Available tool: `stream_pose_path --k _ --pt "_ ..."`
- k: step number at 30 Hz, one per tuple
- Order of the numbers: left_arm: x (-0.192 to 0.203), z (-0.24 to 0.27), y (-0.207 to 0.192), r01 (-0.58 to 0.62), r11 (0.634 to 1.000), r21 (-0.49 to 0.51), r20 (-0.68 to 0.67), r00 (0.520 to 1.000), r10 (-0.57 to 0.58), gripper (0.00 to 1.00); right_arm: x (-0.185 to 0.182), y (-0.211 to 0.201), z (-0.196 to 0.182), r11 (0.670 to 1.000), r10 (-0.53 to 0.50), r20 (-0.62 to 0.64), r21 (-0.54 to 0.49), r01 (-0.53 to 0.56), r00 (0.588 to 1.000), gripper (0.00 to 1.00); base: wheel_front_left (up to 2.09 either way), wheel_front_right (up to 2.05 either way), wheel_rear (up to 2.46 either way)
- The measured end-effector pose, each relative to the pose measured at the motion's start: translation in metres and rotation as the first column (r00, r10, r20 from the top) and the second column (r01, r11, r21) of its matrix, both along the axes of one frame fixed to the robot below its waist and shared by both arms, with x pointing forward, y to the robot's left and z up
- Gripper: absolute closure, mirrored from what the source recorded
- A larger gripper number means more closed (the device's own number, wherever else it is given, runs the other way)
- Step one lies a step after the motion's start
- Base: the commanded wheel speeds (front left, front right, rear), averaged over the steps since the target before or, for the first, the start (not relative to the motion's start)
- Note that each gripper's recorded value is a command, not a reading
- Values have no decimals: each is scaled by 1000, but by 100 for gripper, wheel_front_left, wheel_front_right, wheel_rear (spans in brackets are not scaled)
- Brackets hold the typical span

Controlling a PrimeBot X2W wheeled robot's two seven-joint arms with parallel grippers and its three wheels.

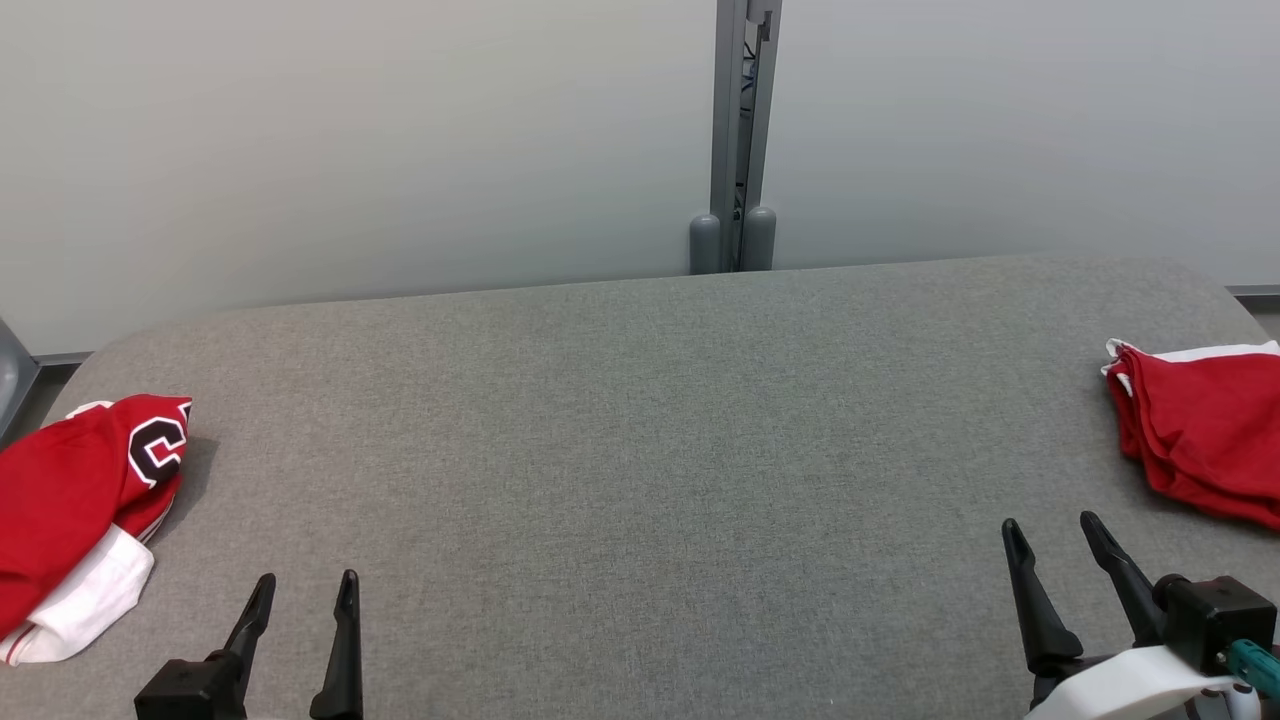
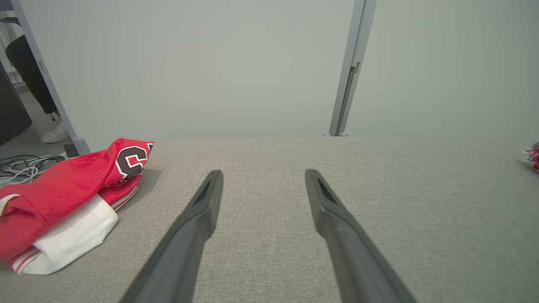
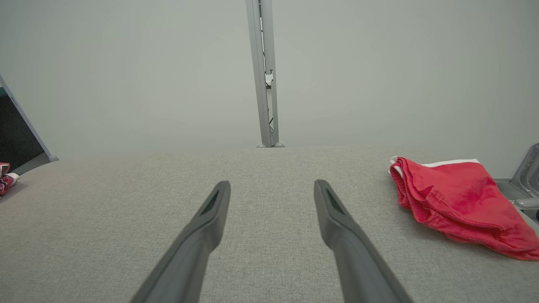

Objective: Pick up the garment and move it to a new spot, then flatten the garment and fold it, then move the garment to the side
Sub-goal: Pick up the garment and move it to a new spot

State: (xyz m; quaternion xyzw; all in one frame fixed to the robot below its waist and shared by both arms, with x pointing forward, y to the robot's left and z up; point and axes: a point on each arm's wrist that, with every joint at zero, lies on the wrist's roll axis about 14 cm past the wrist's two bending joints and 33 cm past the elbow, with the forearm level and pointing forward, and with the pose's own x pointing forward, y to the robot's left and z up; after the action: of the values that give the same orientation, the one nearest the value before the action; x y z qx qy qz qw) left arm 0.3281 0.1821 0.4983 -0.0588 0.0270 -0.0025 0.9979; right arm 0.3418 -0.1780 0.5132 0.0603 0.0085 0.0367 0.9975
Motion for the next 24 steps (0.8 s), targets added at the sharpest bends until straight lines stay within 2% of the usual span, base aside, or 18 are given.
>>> stream_pose_path --k 16,24 --pt "-2 -2 3 -12 1000 2 -6 1000 12 0 1 2 -3 1000 3 -8 3 -3 1000 0 0 0 0" --pt "-7 5 22 -77 997 -4 21 997 77 0 13 23 1 997 72 1 0 -72 997 0 0 0 0"
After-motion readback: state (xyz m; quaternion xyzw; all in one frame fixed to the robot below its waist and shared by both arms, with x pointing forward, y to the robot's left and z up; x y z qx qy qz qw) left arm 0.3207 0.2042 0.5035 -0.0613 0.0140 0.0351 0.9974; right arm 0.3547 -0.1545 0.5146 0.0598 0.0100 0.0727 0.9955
